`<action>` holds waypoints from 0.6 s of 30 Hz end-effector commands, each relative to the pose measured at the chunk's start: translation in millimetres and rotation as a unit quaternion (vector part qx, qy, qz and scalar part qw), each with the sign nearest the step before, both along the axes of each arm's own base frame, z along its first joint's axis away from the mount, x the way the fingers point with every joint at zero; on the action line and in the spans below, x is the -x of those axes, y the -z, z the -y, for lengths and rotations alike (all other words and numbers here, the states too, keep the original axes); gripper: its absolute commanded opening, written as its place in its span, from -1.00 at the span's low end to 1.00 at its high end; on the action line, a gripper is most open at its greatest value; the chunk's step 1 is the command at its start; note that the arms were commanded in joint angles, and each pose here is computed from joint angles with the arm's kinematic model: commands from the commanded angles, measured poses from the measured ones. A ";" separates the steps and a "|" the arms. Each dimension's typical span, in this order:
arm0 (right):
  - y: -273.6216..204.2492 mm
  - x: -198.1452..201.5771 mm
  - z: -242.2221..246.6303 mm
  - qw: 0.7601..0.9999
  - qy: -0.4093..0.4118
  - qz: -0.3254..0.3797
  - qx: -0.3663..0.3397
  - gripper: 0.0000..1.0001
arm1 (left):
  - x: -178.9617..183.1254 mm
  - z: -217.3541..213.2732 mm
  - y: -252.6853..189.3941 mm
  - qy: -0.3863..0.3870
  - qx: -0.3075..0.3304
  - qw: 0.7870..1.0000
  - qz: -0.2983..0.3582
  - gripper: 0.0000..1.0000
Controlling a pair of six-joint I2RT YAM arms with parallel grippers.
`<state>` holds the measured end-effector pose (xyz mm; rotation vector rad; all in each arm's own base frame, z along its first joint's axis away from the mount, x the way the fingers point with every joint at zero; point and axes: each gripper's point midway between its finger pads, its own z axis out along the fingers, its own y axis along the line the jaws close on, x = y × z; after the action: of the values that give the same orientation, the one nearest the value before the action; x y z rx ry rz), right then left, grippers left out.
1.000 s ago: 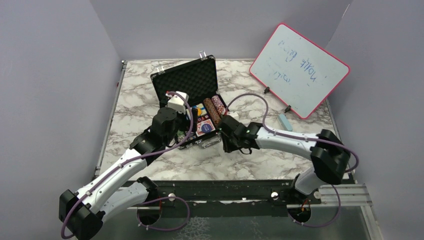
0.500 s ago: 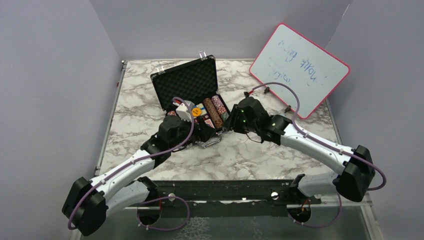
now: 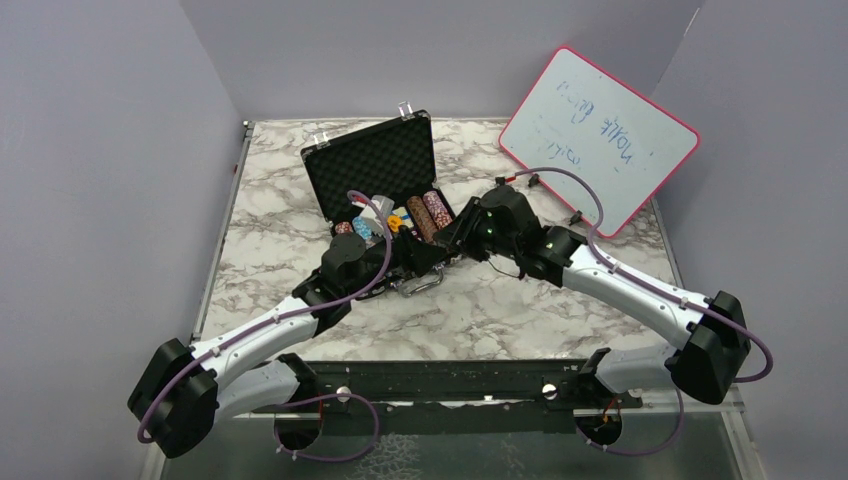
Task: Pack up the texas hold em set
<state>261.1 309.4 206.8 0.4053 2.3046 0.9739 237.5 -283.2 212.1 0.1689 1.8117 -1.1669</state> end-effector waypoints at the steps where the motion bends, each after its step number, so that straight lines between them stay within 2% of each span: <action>1: -22.6 -1.7 -9.5 0.999 -0.001 0.002 -0.049 -0.32 | -7.2 2.1 -16.4 -0.028 0.034 0.999 0.010 -0.10; 7: -16.4 1.2 -9.5 0.999 -0.004 -0.005 -0.051 -0.32 | -13.8 0.4 -16.3 -0.052 0.031 0.998 0.014 -0.43; 10: -14.6 1.7 -10.3 0.999 -0.010 -0.004 -0.049 -0.29 | -18.1 -1.3 -16.9 -0.060 0.023 0.998 0.024 -0.71; 11: -15.1 1.4 -11.6 0.999 -0.018 0.002 -0.048 -0.18 | -18.9 -1.4 -16.8 -0.060 0.017 0.998 0.030 -0.91; 12: -16.9 0.4 -13.3 0.998 -0.032 0.013 -0.045 -0.03 | -19.7 -1.7 -17.0 -0.059 0.010 0.997 0.038 -1.00; 15: -20.8 -6.1 -12.6 0.997 -0.072 0.035 -0.025 0.37 | -20.0 -5.5 -12.7 -0.054 -0.033 0.996 0.068 -1.00; 18: -22.4 -15.7 3.5 0.996 -0.071 0.040 -0.018 0.48 | -25.7 -19.7 0.9 -0.056 -0.144 0.984 0.086 -1.00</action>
<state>265.8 313.7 214.6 0.3232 2.3041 1.0583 251.8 -278.7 208.5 0.1559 1.7838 -1.0336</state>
